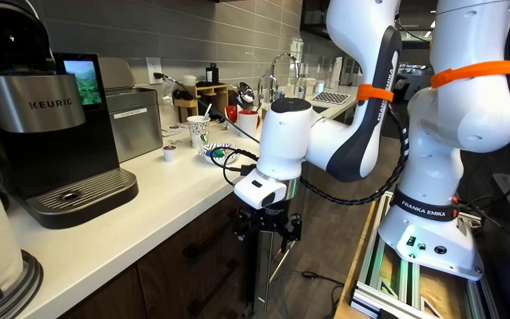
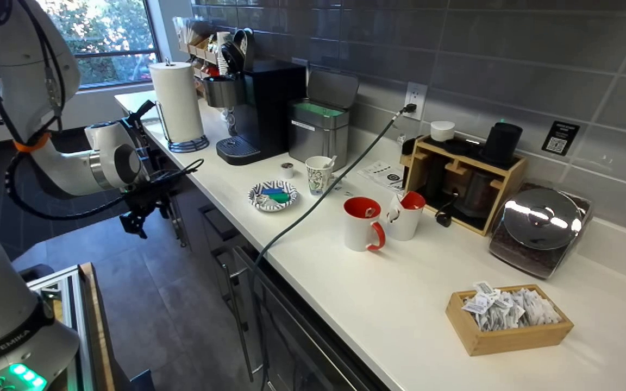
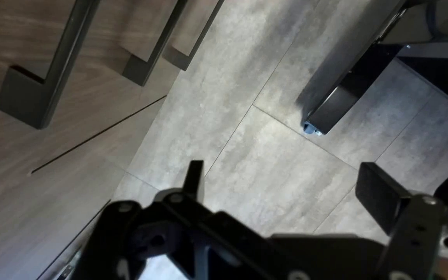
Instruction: Open the top drawer
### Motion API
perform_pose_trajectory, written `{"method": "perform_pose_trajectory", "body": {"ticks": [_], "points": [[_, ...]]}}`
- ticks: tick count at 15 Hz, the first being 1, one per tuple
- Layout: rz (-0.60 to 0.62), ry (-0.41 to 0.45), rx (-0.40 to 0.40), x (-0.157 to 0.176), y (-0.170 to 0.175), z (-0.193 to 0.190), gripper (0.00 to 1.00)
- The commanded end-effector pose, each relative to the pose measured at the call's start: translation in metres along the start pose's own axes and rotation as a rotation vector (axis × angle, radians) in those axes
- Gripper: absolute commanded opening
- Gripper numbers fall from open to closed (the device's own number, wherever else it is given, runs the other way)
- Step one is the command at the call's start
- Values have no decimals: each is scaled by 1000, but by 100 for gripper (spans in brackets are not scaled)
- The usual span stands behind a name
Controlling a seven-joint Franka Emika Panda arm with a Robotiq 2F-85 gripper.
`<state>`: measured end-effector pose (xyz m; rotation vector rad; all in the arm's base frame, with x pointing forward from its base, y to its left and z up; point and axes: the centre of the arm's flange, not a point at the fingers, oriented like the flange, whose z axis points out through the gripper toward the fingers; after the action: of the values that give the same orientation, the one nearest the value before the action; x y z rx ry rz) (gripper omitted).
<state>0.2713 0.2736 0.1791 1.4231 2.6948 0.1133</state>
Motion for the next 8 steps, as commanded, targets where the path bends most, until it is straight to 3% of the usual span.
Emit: {"method": "perform_pose_trajectory", "body": {"ticks": [1,4,8], "points": [[99,33,-88,0,-15,12,100],[226,35,-152,-7,-19,7,100],[275,-2,-148,-10,-27,2,100]]}}
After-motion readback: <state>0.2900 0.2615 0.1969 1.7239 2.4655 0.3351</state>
